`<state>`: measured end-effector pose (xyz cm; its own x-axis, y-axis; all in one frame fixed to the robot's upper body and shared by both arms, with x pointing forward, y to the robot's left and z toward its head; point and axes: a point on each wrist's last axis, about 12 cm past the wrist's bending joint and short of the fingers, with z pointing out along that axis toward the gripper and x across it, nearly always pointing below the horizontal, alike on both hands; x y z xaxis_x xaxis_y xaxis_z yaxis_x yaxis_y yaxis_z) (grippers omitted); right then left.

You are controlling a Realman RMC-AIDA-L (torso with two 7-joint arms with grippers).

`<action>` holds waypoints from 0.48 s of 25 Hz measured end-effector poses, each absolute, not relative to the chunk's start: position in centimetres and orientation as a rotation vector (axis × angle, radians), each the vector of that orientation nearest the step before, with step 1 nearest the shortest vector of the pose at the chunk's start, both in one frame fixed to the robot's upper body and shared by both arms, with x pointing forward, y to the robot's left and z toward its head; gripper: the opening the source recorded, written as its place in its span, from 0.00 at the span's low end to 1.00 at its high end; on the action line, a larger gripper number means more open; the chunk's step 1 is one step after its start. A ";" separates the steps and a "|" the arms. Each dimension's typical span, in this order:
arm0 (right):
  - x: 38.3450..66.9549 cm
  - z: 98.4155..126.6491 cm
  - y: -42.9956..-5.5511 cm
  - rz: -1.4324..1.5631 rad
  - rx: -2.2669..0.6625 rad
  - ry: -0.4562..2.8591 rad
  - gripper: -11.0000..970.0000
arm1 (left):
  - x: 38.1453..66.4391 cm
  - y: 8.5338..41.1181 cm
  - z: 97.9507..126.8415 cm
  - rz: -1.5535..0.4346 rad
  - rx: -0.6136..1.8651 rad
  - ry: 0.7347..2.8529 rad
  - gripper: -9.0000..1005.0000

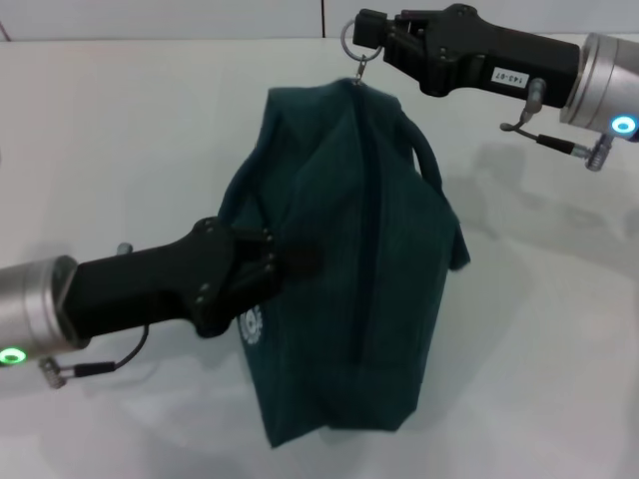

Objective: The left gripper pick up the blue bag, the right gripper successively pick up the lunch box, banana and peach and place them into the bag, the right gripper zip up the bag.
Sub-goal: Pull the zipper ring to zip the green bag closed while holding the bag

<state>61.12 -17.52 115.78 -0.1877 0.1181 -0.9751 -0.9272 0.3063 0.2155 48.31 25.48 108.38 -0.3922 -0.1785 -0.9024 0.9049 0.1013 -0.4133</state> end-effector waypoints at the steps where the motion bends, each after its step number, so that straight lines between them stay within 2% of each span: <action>1: 61.1 115.7 -17.6 1.142 -0.797 1.431 0.10 | 48.1 25.7 108.4 -1.474 0.768 1.437 0.13; 12: 60.9 115.3 -19.6 1.085 -0.742 1.436 0.10 | 47.0 27.9 108.0 -1.425 0.692 1.467 0.16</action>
